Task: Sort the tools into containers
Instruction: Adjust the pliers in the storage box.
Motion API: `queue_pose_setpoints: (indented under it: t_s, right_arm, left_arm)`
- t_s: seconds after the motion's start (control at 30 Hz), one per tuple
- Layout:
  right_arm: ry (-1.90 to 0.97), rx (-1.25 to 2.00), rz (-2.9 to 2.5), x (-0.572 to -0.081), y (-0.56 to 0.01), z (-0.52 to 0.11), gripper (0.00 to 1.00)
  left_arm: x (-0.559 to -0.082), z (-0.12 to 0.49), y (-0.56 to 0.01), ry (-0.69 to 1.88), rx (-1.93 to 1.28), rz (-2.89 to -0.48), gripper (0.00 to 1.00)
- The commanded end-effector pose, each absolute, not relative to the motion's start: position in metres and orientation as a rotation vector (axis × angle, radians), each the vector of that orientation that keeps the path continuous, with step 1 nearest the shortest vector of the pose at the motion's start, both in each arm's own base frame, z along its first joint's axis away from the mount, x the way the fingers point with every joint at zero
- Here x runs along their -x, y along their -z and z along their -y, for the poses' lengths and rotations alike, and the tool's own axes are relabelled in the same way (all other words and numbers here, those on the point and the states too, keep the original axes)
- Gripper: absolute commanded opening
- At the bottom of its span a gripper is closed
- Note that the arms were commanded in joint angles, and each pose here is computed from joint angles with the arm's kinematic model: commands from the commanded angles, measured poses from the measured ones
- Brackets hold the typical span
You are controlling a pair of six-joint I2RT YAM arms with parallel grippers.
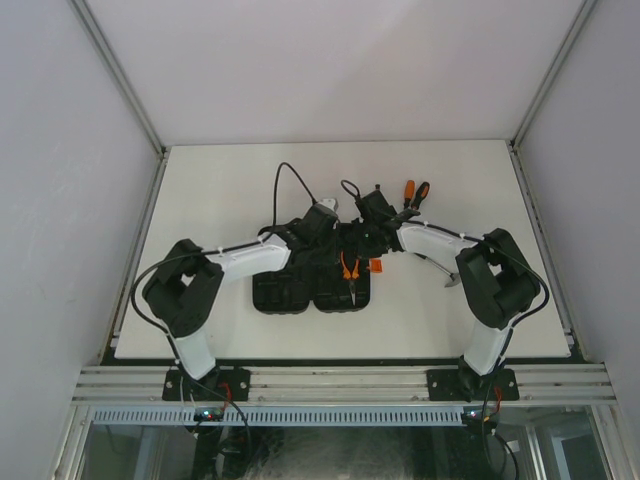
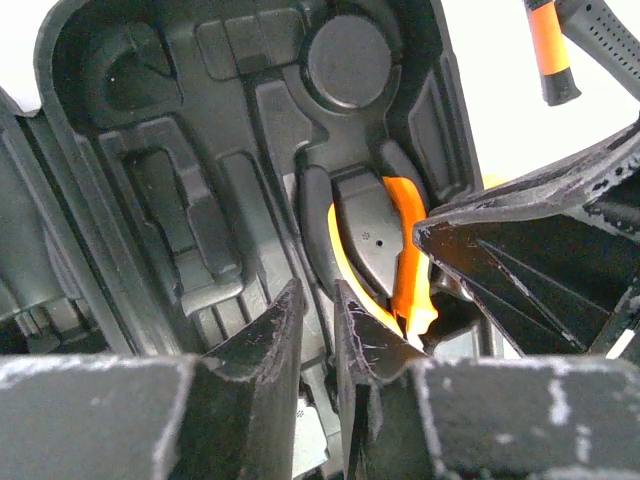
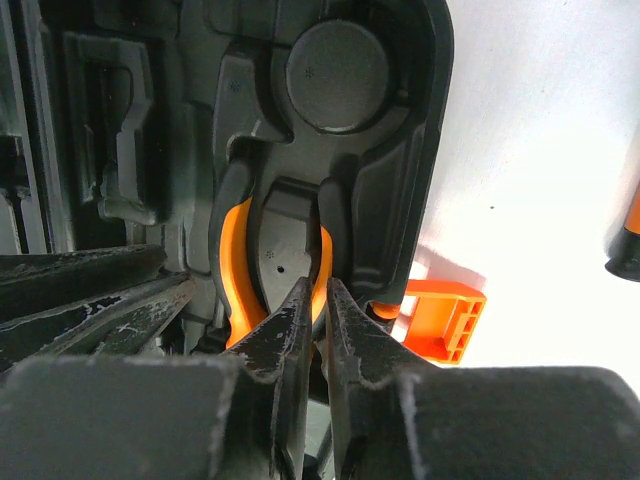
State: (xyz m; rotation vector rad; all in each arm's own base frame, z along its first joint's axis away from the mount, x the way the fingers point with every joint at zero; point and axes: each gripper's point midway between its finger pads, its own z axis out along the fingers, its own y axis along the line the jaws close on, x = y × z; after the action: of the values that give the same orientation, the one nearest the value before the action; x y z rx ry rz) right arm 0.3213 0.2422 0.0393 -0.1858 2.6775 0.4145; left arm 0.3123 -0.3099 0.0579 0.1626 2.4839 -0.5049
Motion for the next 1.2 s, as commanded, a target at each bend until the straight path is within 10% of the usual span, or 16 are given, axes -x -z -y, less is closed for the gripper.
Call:
queue_pose_setpoints:
  t_s: [0.0, 1.17]
  right_arm:
    - [-0.364, 0.192, -2.696, -0.324, -0.032, -0.237, 0.09]
    - [-0.311, 0.202, -2.924, -0.307, 0.013, -0.233, 0.06]
  left_arm:
    - [-0.333, 0.330, -0.087, 0.557, -0.163, -2.393, 0.23]
    - [-0.316, 0.336, -0.023, 0.445, -0.261, -2.590, 0.06]
